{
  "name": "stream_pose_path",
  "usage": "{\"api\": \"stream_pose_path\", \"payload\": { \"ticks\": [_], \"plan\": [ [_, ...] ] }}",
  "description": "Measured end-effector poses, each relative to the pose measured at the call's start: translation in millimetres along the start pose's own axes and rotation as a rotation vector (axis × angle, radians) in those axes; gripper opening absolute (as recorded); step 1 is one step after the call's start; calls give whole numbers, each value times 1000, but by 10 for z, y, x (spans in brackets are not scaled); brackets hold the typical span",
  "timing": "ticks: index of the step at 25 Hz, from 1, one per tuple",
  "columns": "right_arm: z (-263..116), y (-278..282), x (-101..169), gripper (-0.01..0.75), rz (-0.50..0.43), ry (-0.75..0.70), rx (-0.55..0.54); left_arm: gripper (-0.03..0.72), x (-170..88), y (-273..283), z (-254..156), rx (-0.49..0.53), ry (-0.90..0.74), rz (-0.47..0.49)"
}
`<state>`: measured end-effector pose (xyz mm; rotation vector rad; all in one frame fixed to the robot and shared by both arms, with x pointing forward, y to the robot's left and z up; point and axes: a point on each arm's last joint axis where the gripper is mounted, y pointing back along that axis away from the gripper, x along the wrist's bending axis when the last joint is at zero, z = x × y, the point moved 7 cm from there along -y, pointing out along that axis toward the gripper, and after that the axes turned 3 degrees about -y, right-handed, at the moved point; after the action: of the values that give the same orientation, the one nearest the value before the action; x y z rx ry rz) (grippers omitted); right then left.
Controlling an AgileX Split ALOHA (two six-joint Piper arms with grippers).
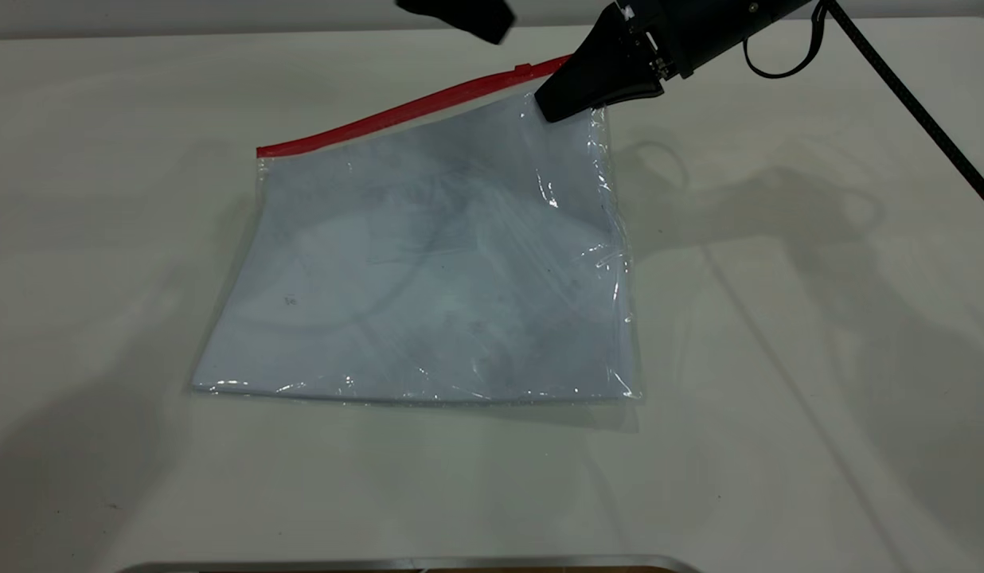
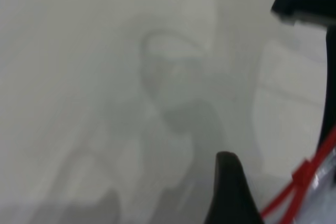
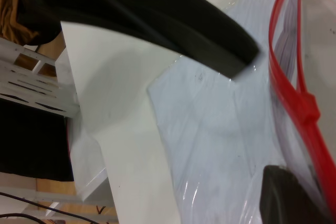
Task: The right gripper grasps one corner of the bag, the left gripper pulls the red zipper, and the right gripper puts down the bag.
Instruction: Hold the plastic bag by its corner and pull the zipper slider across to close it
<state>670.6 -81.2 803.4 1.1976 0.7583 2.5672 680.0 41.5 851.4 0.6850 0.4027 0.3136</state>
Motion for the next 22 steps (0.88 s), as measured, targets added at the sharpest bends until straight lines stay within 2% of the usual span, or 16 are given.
{"api": "stream_pose_path", "payload": {
  "ticks": [5, 12, 22],
  "plan": [
    [0, 0, 0, 33, 0, 0, 0, 550, 53, -189, -70, -17, 24, -38],
    [-5, 0, -8, 33, -5, 2, 3, 547, -44, -346, -82, -14, 27, -94],
    [-5, 0, -14, 33, -9, 3, 3, 434, -68, -346, -84, -13, 26, -108]
  ]
}}
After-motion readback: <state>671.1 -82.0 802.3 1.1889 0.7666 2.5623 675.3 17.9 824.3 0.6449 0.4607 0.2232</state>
